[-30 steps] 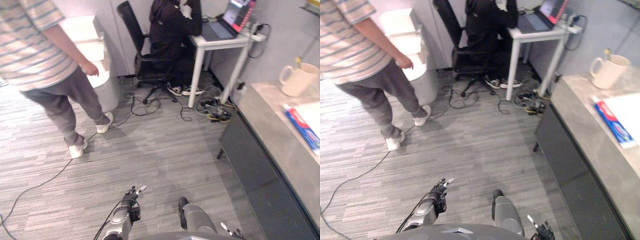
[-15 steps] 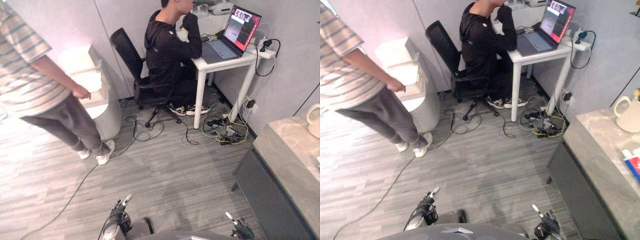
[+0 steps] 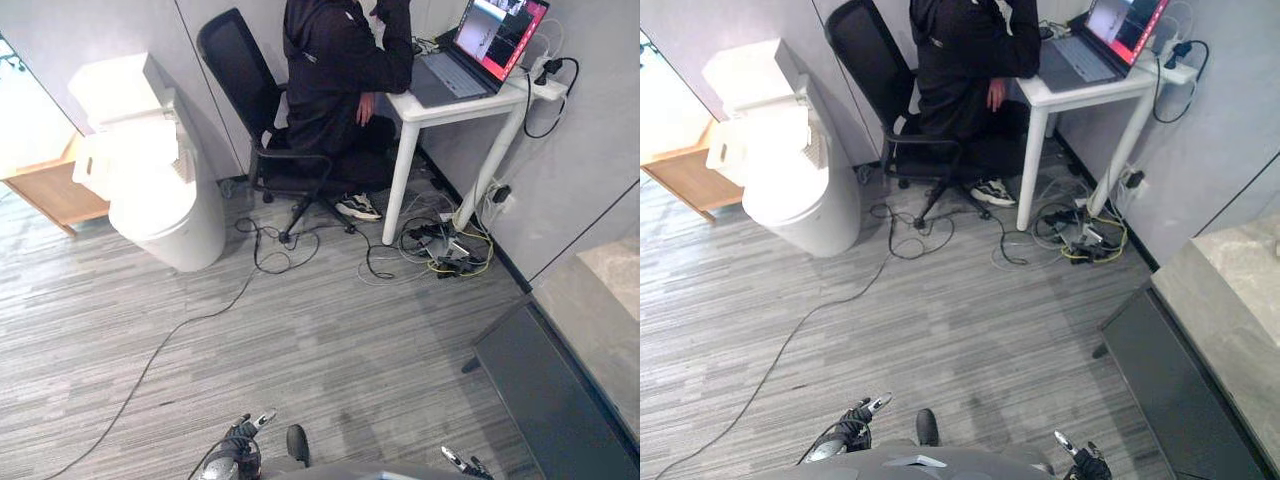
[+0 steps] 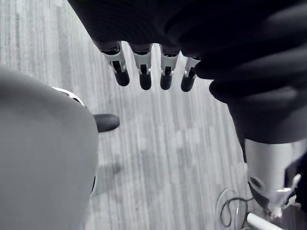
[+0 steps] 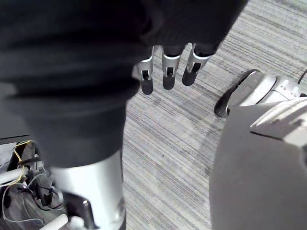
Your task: Organize washtable
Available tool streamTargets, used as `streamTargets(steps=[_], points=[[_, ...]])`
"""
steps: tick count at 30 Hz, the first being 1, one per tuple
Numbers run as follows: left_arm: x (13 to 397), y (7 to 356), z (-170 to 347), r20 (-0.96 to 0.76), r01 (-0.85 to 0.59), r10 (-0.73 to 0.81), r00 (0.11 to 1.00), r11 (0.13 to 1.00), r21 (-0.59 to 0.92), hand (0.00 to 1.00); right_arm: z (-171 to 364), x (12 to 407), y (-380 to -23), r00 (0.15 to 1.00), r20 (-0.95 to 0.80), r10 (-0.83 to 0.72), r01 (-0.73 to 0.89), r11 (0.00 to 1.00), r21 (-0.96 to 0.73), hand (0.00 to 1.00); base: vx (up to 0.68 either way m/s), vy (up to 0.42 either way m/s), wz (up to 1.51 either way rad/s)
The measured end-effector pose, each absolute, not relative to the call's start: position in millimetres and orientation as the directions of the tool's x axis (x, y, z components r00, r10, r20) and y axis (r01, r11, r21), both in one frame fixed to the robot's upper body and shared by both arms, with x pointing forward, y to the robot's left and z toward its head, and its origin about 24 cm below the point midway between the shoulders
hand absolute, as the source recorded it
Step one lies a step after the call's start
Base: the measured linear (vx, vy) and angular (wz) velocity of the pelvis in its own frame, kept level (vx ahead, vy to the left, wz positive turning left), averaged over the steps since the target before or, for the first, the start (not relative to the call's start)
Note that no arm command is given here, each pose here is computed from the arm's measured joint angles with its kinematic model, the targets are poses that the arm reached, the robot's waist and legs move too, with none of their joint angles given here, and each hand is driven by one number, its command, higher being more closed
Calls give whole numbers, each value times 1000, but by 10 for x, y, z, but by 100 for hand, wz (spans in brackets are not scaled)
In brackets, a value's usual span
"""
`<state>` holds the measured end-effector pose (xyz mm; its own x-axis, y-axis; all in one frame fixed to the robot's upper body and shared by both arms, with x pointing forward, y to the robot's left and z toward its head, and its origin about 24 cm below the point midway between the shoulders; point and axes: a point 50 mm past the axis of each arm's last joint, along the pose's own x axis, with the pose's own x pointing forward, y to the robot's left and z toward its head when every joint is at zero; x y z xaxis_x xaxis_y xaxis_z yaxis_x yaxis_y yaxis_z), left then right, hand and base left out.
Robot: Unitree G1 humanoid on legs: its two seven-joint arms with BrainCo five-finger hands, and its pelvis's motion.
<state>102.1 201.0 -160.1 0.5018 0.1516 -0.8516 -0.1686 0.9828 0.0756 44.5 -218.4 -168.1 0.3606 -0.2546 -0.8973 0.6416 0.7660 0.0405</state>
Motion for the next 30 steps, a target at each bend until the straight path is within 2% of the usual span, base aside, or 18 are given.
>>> streamTargets(steps=[4, 9, 15, 21, 23, 27, 30], points=[[1106, 2123, -1564, -844, -100, 160, 512, 987, 127, 0, -1712, 458, -2006, 363, -911, -197, 587, 807, 59, 0, 11, 15, -8], [1132, 2125, -1556, -842, -59, 153, 518, 988, 143, 0, -1708, 488, -2004, 370, -908, -198, 585, 808, 63, 0, -5, 89, -18], [1145, 2163, -1552, -846, -67, 174, 505, 984, 162, 0, -1630, 708, -2118, 438, -863, -251, 573, 818, 52, 0, -67, 130, -71], [1137, 2208, -1544, -840, -88, 200, 504, 980, 180, 0, -1596, 802, -2073, 489, -841, -232, 516, 854, 64, 0, -66, 12, -124], [1216, 2212, -1511, -824, -99, 203, 529, 979, 177, 0, -1581, 884, -2052, 513, -830, -218, 481, 874, 67, 0, 0, -104, -111], [1383, 2049, -1487, -809, -75, 155, 567, 988, 136, 0, -1593, 819, -2103, 493, -840, -228, 485, 873, 48, 0, 116, -151, -37], [1378, 1878, -1509, -816, 9, 88, 571, 994, 113, 0, -1605, 769, -2147, 473, -849, -233, 484, 875, 30, 0, 148, -135, -21]])
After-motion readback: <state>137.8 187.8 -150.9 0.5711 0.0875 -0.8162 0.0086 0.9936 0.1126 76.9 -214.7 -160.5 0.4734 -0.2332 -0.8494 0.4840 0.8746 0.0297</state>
